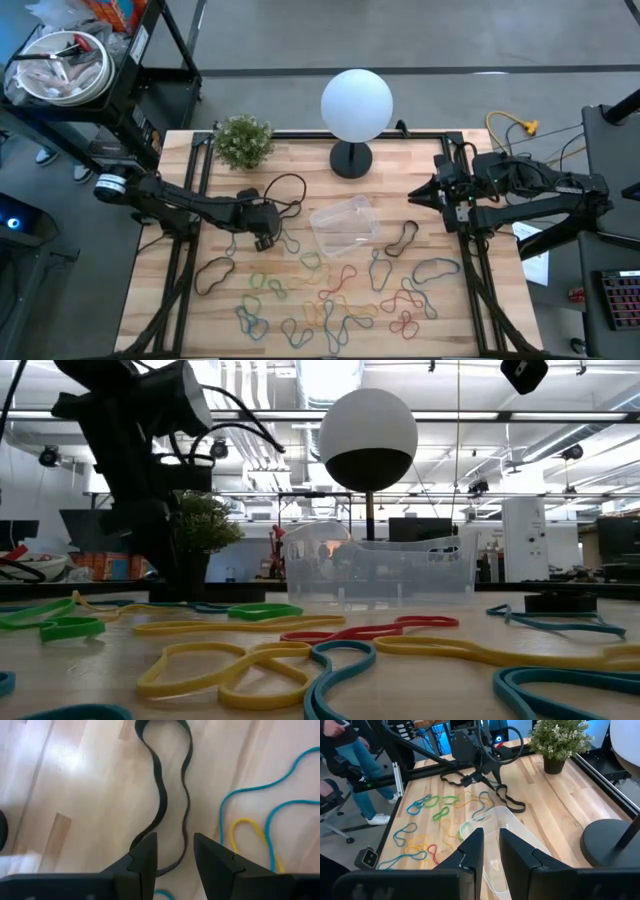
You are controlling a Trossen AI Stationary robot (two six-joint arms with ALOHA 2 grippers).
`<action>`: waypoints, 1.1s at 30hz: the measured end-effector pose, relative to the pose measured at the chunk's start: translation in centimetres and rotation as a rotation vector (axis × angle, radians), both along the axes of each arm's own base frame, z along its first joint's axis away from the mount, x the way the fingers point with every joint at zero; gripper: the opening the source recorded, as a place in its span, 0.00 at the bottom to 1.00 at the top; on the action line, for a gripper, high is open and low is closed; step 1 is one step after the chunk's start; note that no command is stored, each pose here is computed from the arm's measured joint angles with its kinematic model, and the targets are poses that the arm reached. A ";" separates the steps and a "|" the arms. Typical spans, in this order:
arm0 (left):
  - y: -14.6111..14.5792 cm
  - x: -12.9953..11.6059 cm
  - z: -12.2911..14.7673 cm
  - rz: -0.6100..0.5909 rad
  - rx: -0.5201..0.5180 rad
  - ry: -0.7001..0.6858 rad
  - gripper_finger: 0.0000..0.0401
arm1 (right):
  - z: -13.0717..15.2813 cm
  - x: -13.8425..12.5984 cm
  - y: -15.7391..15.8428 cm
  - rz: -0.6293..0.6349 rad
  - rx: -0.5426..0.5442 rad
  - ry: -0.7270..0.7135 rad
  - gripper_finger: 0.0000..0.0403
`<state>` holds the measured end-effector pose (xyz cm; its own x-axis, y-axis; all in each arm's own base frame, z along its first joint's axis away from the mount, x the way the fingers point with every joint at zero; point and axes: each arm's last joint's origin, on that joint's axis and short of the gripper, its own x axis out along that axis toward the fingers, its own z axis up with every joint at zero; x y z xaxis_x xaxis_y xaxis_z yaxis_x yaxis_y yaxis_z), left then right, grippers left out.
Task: Pick and place rubber bands into bin
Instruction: Put the black rubber band into the transparent bin
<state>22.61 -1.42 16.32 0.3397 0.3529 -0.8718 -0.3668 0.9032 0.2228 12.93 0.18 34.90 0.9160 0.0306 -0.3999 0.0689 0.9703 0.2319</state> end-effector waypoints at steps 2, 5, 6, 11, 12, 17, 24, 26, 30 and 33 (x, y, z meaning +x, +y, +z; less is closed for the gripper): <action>0.1 -0.3 -0.5 0.002 0.000 0.017 0.28 | -0.1 0.0 0.0 0.001 -0.003 0.002 0.14; 0.1 -0.6 -1.0 0.006 -0.008 0.016 0.28 | -0.1 0.1 0.0 0.005 -0.010 0.003 0.14; 0.1 -0.7 -1.1 0.006 -0.010 0.019 0.28 | -0.1 0.1 0.0 0.005 -0.012 0.004 0.14; 0.3 -0.6 -1.3 0.012 -0.015 0.010 0.28 | -0.2 0.2 0.0 0.011 -0.024 0.009 0.14; 0.3 -0.5 -1.2 0.013 -0.017 0.003 0.28 | -0.2 0.2 0.0 0.012 -0.027 0.010 0.14; 0.6 0.2 -1.5 -0.024 -0.053 -0.025 0.28 | -0.3 0.4 0.0 0.016 -0.037 0.018 0.14; 1.1 0.5 -2.5 -0.015 -0.081 0.010 0.28 | -0.4 0.6 0.0 0.016 -0.036 0.025 0.14; 1.1 0.6 -2.6 -0.016 -0.084 0.014 0.28 | -0.4 0.7 0.0 0.015 -0.034 0.027 0.14; 1.1 0.7 -2.8 -0.017 -0.103 0.014 0.25 | -0.4 0.8 0.0 0.013 -0.030 0.032 0.14; 1.1 0.7 -2.7 -0.018 -0.110 0.010 0.18 | -0.4 0.8 0.0 0.013 -0.029 0.033 0.14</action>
<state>23.30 -0.30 13.61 0.3360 0.2485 -0.9085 -0.3487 0.9288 0.1251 13.73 0.18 34.45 0.9020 0.0305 -0.4306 0.0630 0.9775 0.2014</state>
